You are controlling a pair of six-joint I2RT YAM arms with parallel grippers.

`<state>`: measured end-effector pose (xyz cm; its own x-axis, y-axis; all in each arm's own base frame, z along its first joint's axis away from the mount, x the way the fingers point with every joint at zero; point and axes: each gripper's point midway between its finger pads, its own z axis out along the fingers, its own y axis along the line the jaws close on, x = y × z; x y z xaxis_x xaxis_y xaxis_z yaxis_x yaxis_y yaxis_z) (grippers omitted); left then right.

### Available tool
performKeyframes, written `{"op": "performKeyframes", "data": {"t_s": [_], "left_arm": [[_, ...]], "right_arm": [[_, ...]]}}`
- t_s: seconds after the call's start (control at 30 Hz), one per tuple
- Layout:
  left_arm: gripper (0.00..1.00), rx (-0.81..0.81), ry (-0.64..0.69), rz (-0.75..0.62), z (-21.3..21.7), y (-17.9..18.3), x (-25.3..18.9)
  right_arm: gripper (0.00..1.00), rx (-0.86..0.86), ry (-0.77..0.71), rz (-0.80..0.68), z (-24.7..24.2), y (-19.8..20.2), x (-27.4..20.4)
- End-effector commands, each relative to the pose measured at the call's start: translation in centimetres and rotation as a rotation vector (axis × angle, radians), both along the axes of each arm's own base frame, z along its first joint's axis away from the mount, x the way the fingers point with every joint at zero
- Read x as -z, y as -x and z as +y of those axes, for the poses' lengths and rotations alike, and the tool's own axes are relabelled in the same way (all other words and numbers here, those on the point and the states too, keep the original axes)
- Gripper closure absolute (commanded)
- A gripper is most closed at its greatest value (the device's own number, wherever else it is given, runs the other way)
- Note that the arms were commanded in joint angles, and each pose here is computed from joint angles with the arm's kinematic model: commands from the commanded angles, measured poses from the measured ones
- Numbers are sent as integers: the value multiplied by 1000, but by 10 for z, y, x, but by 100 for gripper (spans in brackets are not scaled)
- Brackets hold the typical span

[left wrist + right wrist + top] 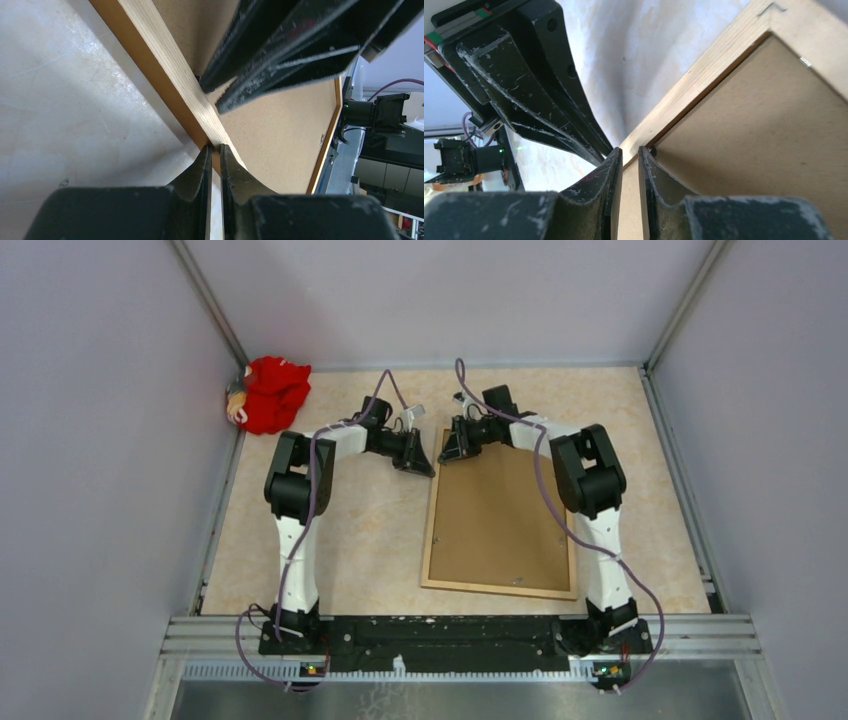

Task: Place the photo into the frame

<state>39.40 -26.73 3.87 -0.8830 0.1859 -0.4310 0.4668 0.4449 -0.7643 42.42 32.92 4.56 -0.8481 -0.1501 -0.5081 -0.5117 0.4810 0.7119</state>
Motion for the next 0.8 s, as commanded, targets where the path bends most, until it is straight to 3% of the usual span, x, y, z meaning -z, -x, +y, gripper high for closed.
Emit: {"op": "performKeyframes", "data": {"t_s": [0.0,0.27,0.43,0.53,0.6,0.67,0.77], "left_arm": [[87,-19,-70,-28,2,-4,27],[88,-14,-71,-26,2,-2,28],[88,-6,-69,-21,3,2,26],[88,-3,-66,-20,3,4,23],[88,-2,-56,-27,4,5,17],[87,2,-49,-39,5,7,11],[83,10,-49,-71,12,7,0]], "right_arm": [[82,-145,-1,116,29,47,17],[84,-145,-9,116,34,45,14],[80,-132,-62,62,38,31,-24],[70,-114,-96,16,38,24,-54],[55,-67,-95,-14,32,15,-69],[41,29,-69,-41,20,0,-80],[30,249,1,-47,-20,-30,-88]]}}
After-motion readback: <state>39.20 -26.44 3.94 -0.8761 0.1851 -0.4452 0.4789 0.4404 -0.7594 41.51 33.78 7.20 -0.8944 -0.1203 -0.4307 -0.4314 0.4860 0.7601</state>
